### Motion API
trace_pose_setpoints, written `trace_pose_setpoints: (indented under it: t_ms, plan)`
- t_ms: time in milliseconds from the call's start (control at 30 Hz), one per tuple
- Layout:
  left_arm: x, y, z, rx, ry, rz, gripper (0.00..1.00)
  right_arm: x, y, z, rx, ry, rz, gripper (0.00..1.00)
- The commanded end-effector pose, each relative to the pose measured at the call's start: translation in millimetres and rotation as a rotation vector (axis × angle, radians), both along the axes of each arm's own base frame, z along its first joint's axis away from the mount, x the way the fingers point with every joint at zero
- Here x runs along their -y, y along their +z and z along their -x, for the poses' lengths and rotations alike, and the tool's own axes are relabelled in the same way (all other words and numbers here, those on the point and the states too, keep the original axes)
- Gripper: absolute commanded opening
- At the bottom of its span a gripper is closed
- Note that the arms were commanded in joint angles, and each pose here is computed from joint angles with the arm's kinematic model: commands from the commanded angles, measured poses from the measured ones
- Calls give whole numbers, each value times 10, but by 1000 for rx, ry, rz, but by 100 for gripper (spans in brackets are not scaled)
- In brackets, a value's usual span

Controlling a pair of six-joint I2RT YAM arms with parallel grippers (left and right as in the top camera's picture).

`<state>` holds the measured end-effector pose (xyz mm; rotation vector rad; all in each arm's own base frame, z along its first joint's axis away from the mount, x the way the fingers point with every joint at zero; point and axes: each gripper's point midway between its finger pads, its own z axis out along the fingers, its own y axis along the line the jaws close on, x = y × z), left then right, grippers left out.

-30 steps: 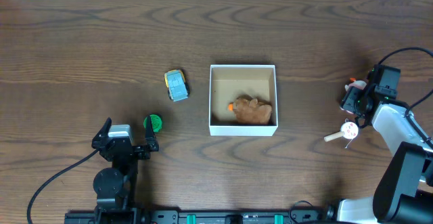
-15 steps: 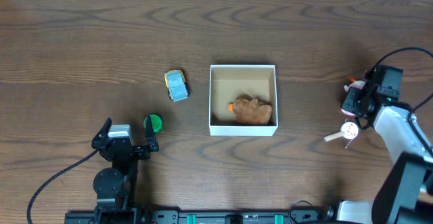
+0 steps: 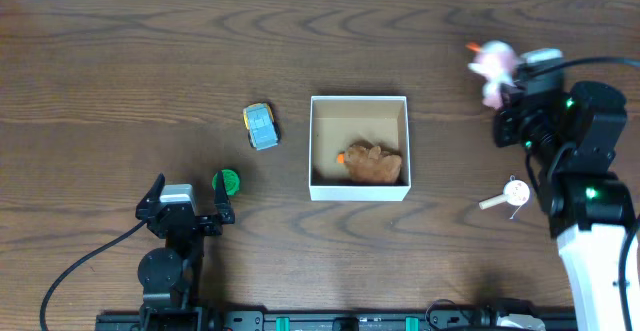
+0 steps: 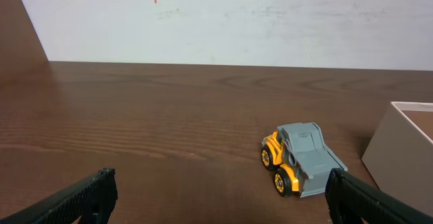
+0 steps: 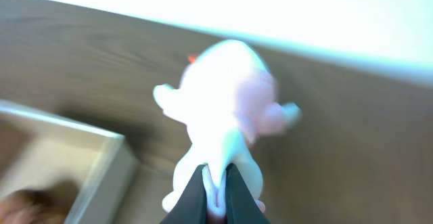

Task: Pack container
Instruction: 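Carry the figurine into the box beside the capybara and release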

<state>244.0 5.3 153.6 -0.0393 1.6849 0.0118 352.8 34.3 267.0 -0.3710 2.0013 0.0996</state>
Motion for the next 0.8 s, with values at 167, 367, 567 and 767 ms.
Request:
trace_pose_setpoints:
  t_ms: [167, 367, 567, 767]
  plan:
    - [-14, -182, -1, -46, 8, 12, 98, -1183, 223, 530, 262, 678, 335, 1]
    - [-14, -182, -1, -46, 8, 12, 98, -1370, -142, 518, 195, 789, 439, 1]
    - [-14, -182, -1, -46, 8, 12, 98, -1426, -548, 292, 123, 823, 534, 1]
    - [-14, -182, -1, -46, 8, 12, 98, -1398, -791, 18, 84, 774, 582, 1]
